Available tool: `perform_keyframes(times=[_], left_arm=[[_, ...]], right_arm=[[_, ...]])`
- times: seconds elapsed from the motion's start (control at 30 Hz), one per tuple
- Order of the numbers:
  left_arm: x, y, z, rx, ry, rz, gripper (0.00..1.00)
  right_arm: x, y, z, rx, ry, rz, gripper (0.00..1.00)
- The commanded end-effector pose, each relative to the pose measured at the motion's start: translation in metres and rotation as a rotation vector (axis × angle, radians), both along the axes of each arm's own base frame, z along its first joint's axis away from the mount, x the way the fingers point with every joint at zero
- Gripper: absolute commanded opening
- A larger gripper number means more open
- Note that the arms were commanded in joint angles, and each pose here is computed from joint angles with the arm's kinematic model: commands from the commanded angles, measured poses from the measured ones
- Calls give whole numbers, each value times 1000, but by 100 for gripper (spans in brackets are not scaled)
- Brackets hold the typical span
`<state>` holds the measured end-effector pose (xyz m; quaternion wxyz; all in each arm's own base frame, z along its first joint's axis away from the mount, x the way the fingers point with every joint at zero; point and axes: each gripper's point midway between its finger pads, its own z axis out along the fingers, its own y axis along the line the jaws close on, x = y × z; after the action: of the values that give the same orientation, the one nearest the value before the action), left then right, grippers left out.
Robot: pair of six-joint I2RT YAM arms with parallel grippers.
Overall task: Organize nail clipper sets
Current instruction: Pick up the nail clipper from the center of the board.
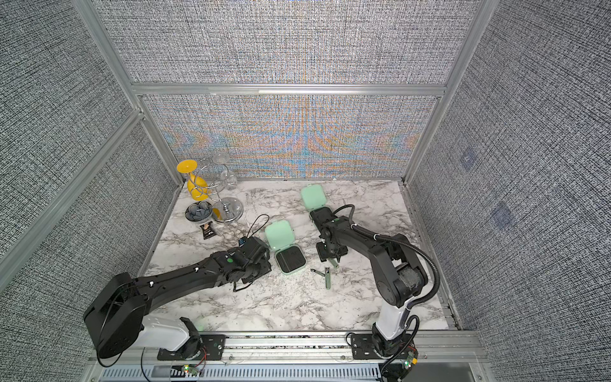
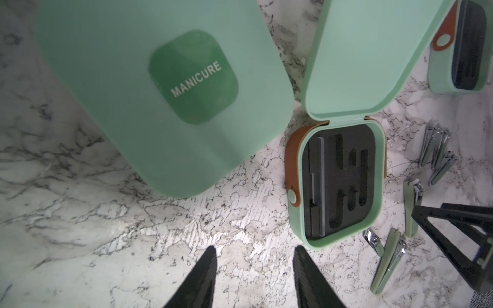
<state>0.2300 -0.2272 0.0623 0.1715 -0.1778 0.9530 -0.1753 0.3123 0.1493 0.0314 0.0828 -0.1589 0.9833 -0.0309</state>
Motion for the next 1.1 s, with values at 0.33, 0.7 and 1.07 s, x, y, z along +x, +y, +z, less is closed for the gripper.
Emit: perform_keyframes(times=[0.33,0.7,1.07], left_arm=[[0,6,0,29,-4,5,49],[0,5,-1,28,-1,4,49],[-1,7,-2,30,-4,3,49]], right_arm=[[8,3,-14,74,23,27,42],[2,1,-9,86,19,15,18],[-5,13,20,128,-15,-1,4]])
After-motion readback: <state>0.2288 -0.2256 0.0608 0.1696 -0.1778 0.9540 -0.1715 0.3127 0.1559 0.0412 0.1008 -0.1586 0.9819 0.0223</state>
